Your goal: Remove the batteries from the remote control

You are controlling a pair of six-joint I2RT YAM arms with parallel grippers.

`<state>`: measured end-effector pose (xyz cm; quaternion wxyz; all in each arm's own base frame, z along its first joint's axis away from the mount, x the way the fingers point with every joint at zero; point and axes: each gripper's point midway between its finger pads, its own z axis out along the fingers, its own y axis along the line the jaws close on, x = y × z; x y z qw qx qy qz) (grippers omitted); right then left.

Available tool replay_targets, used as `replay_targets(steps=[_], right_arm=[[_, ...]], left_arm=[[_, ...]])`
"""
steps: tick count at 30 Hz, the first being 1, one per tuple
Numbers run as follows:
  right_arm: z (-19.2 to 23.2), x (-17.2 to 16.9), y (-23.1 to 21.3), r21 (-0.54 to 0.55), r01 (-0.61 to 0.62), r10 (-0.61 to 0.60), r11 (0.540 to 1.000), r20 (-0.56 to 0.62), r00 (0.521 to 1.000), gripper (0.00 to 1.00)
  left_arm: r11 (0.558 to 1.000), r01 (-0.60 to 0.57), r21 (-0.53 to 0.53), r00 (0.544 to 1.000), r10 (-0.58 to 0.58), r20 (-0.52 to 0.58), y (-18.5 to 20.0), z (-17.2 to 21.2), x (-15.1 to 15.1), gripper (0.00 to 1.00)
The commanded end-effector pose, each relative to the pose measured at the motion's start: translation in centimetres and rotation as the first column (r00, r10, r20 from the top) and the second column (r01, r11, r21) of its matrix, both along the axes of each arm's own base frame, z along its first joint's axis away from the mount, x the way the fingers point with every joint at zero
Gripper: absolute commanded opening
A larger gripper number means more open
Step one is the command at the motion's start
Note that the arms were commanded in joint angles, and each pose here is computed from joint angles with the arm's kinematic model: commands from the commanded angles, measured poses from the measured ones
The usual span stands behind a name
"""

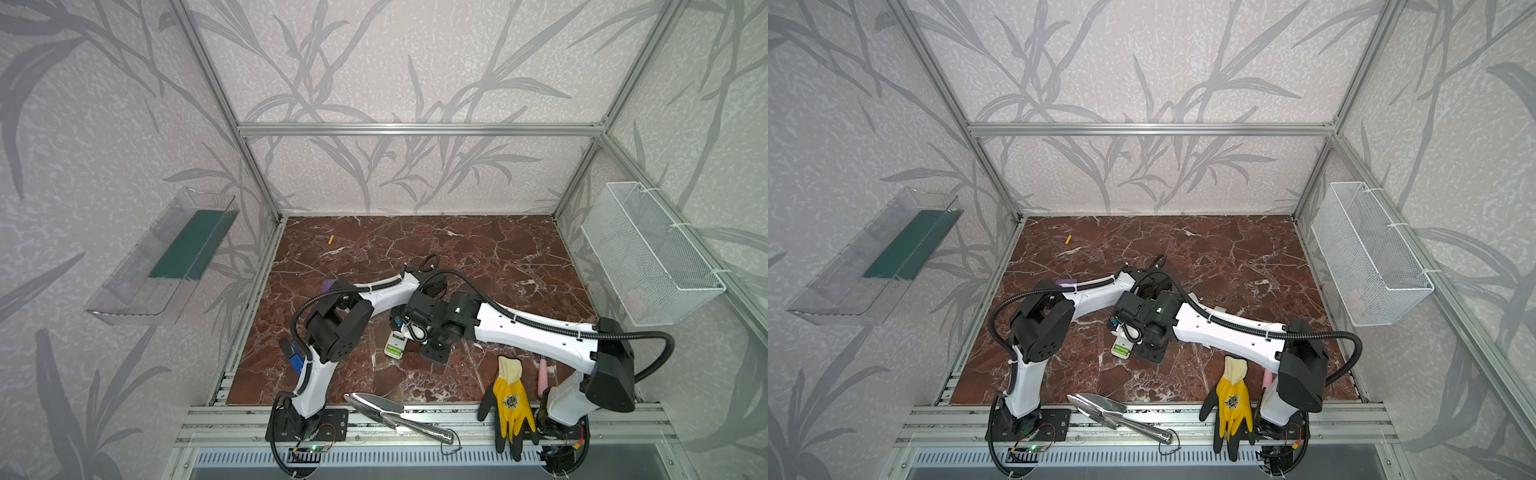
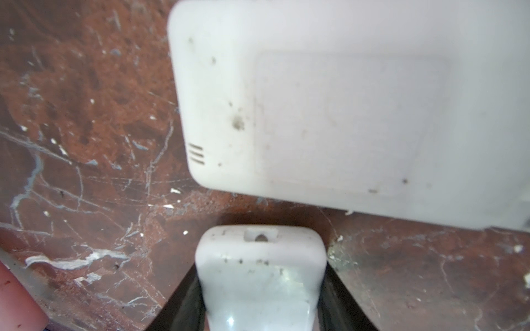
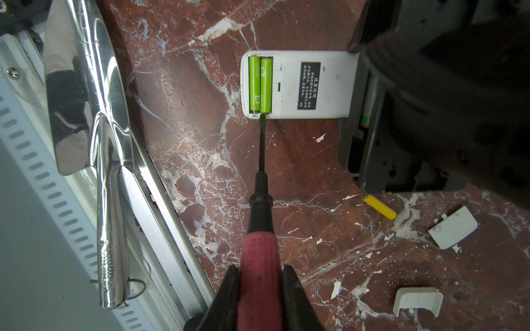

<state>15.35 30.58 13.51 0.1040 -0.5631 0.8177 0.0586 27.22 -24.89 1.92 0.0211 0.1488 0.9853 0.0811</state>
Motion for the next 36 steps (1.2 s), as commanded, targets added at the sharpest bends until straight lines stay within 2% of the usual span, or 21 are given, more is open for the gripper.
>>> replay_targets(steps=[1,7,19,36], right_arm=[[1.1,1.2,0.6,0.045,0.033,-0.034,0.998,0.023,0.999,0.00],[0.6,1.2,0.2,0.007,0.035,-0.035,0.999,0.012,0.999,0.00],[0.3,1.4,1.2,0.038,0.042,-0.043,0.998,0.009,0.999,0.00],[0.2,1.5,0.6,-0.007,0.046,-0.046,0.999,0.005,0.999,0.00]], left_arm=[[0.994,0.003,0.108,1.000,-0.003,-0.005,1.4,-1.7,-0.4,0.00],[0.994,0.006,0.109,1.000,-0.005,-0.006,1.3,-1.8,-0.4,0.00],[0.993,0.006,0.114,1.000,-0.005,-0.012,1.3,-2.2,-0.5,0.00],[0.993,0.011,0.120,1.000,-0.009,-0.011,1.4,-2.3,-0.6,0.00]])
